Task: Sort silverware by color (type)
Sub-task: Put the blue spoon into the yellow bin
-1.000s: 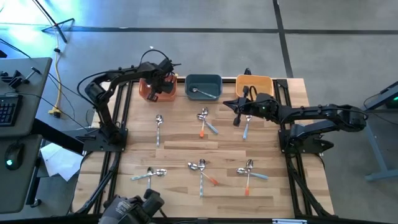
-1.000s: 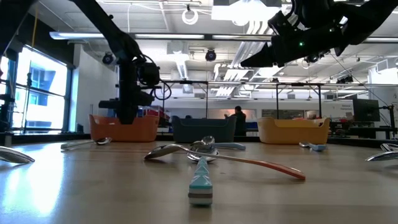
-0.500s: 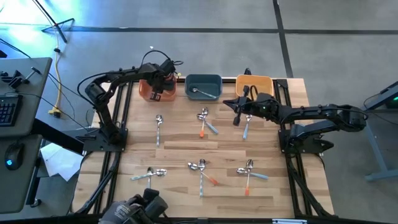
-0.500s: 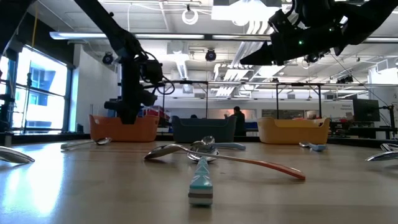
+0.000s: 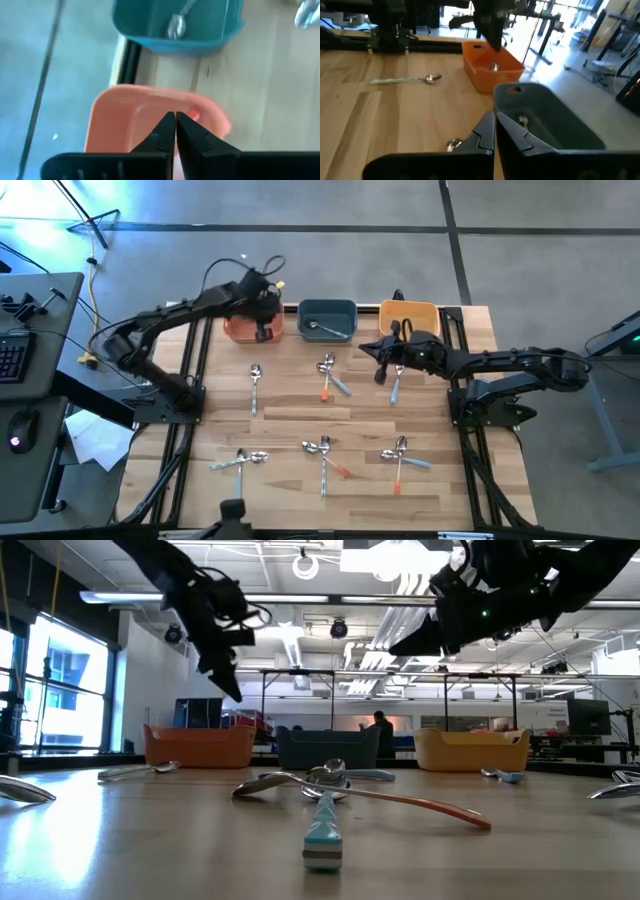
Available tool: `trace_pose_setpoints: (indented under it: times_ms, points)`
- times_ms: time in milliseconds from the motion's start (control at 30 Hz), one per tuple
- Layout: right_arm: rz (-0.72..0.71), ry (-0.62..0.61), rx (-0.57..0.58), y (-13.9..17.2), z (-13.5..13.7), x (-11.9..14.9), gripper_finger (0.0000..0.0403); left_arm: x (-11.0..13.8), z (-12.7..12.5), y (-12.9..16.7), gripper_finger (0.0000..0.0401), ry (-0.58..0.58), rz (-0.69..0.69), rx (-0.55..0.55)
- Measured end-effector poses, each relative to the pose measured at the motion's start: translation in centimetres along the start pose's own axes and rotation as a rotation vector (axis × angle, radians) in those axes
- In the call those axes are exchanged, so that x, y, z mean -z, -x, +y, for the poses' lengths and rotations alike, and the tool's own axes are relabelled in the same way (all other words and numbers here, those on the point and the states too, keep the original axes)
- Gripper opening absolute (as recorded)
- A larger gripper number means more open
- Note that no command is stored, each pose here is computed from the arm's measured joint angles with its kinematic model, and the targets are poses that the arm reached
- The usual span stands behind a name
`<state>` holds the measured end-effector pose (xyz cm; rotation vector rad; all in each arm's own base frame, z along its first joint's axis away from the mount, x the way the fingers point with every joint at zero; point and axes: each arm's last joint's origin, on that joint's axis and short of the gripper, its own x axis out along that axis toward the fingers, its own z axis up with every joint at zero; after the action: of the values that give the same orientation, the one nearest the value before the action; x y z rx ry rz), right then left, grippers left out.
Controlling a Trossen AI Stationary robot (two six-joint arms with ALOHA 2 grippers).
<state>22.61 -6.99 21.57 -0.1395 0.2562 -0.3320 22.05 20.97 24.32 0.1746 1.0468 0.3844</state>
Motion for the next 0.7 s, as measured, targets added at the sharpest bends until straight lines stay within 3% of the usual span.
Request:
trace_pose_setpoints:
  times_ms: [133, 333, 533, 700]
  points:
    - [0.032, -0.045, -0.034, -0.4, 0.8, 0.5, 0.0, 1.5, -2.0, 1.9, 0.0001, 0.079, -0.158, -0.084]
    - [0.097, -0.144, -0.053, -2.2, 1.8, 0.1, 0.0011, 4.3, -6.1, 4.0, 0.0001, 0.232, -0.429, -0.121]
    - [0.306, -0.216, -0.053, -4.9, 3.9, 0.4, 0.0079, 6.4, -9.9, 5.4, 0.0001, 0.284, -0.703, -0.08]
    - [0.494, -0.266, -0.017, -6.8, 4.6, 1.1, 0.0143, 7.4, -11.6, 6.3, 0.0001, 0.297, -0.847, -0.037]
